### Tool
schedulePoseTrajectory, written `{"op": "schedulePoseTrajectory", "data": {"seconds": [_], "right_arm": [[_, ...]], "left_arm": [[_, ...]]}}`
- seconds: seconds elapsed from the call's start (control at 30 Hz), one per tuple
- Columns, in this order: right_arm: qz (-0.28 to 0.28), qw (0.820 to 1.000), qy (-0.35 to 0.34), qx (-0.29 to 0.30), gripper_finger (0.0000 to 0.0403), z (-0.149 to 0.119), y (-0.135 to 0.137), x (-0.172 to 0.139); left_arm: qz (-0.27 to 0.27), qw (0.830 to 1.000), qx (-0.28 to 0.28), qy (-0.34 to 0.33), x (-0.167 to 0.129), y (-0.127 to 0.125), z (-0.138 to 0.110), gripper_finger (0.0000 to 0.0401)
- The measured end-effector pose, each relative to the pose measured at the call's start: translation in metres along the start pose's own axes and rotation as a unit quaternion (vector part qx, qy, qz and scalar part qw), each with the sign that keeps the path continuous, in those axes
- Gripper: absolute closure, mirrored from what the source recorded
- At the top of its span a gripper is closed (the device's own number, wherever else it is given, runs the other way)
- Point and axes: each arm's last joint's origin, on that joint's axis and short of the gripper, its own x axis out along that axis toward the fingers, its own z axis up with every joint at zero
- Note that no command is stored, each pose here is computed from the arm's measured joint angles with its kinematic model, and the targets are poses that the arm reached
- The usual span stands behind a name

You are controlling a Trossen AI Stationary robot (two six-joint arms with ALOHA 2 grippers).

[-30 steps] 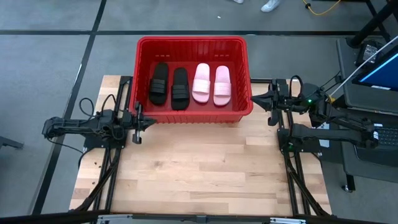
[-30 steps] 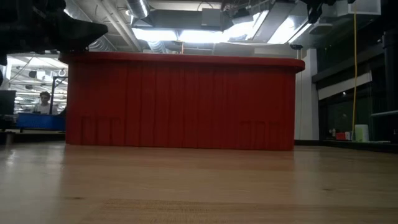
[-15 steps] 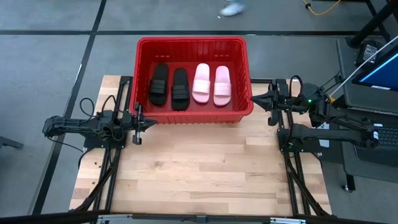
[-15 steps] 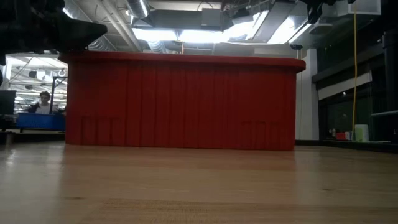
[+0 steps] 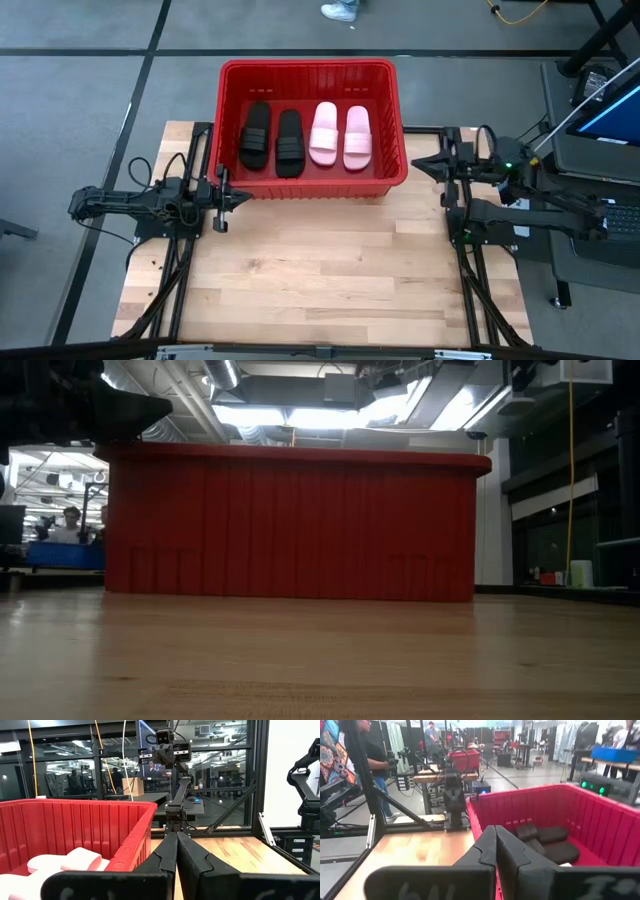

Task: Pick and place slides into bin
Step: Return to Home Position

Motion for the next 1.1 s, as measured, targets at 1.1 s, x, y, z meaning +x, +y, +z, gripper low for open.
{"op": "schedulePoseTrajectory", "data": {"seconds": [1.1], "right_arm": [[0.064,0.994,-0.056,0.065,0.0397,-0.162,0.003,-0.013]], "left_arm": [[-0.001,1.000,0.000,0.000,0.000,0.000,0.000,0.0395]]}}
